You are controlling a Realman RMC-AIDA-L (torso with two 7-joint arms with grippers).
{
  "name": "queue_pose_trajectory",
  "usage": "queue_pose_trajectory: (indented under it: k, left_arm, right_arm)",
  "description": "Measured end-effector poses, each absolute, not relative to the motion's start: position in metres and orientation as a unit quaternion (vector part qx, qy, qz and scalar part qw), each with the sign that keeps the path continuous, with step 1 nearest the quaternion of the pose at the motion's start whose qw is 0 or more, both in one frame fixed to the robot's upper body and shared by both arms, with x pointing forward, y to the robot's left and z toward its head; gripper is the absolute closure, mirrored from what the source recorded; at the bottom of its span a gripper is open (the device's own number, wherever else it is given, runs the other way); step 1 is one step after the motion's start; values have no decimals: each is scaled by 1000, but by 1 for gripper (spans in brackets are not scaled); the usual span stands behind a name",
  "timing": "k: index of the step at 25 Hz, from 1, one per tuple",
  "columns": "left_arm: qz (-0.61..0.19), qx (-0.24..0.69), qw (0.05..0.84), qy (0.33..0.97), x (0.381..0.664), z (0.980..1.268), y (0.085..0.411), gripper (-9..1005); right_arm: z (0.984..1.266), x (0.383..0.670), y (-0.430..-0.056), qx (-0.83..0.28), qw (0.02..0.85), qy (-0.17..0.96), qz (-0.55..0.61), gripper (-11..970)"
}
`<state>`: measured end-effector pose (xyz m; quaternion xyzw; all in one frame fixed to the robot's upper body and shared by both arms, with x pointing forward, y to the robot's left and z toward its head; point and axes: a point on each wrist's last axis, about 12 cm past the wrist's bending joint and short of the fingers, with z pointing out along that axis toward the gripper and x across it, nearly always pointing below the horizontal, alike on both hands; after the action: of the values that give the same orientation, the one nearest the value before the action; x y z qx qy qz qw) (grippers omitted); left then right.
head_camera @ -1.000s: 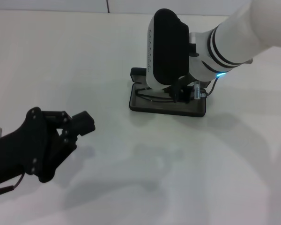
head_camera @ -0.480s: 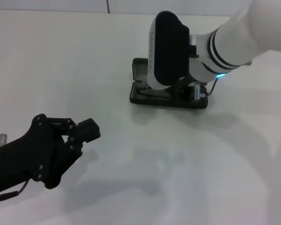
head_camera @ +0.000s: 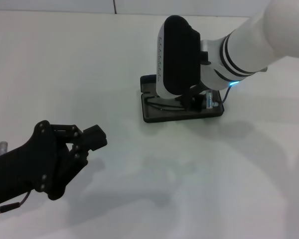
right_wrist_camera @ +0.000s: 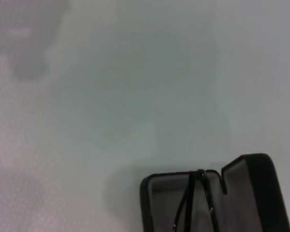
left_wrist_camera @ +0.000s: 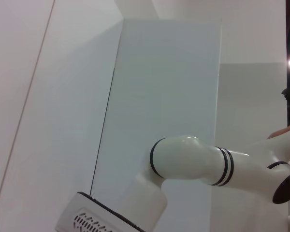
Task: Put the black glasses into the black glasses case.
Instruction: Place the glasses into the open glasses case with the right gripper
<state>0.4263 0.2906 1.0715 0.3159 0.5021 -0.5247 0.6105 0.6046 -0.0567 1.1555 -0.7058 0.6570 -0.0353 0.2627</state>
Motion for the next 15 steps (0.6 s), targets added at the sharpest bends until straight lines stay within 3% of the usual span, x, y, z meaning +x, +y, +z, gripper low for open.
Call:
queue_pose_trajectory:
  k: [15]
  left_arm:
    - [-521, 316, 614, 502, 424, 1070, 291, 945]
  right_arm:
    - [1163, 594, -60, -710, 263, 651, -50, 887]
